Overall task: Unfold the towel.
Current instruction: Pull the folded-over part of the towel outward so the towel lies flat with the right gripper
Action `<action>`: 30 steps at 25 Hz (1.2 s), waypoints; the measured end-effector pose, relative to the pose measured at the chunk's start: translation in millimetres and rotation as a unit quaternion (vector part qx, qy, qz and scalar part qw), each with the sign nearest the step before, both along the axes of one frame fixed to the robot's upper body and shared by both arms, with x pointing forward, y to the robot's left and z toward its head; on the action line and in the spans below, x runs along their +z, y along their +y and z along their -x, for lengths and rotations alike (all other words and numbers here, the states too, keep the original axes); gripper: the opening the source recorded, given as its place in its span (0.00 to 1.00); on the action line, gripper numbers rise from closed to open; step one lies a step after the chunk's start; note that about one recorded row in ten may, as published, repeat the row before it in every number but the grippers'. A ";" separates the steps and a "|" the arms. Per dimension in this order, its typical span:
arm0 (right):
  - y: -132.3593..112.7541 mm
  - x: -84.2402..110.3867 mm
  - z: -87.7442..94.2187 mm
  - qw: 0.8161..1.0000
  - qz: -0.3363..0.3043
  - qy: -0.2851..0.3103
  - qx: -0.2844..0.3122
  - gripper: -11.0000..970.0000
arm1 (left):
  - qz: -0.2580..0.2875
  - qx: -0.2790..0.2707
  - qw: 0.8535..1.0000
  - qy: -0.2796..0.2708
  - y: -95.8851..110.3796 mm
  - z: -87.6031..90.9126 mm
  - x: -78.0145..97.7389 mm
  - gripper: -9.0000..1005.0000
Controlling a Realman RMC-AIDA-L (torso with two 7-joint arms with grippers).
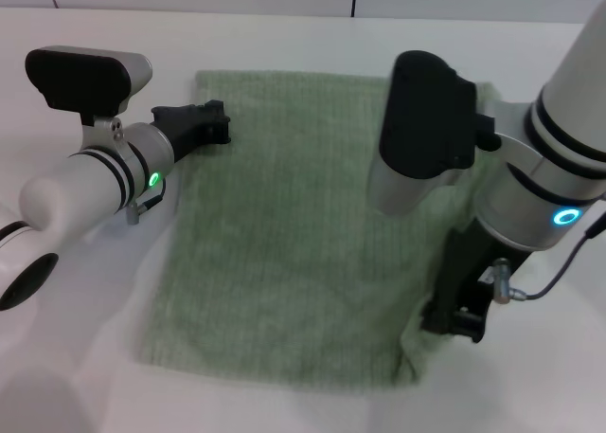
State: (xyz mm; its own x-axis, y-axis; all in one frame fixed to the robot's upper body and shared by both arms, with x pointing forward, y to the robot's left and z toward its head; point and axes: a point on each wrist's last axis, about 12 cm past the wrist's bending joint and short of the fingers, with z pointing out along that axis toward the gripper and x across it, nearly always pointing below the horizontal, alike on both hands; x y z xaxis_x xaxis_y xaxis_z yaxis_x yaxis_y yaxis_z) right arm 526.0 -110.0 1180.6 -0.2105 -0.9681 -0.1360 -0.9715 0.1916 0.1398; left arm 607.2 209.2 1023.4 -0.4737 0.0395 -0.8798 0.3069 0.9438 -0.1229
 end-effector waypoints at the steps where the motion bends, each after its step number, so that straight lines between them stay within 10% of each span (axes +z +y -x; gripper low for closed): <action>1: 2.6 1.9 1.2 1.000 -0.008 0.004 0.010 0.04 | 0.000 0.000 1.000 0.000 0.1 0.0 0.0 0.10; 30: 17.7 -14.2 5.4 0.995 0.096 -0.031 0.017 0.05 | 0.000 0.000 1.000 -0.003 1.0 -1.3 1.5 0.11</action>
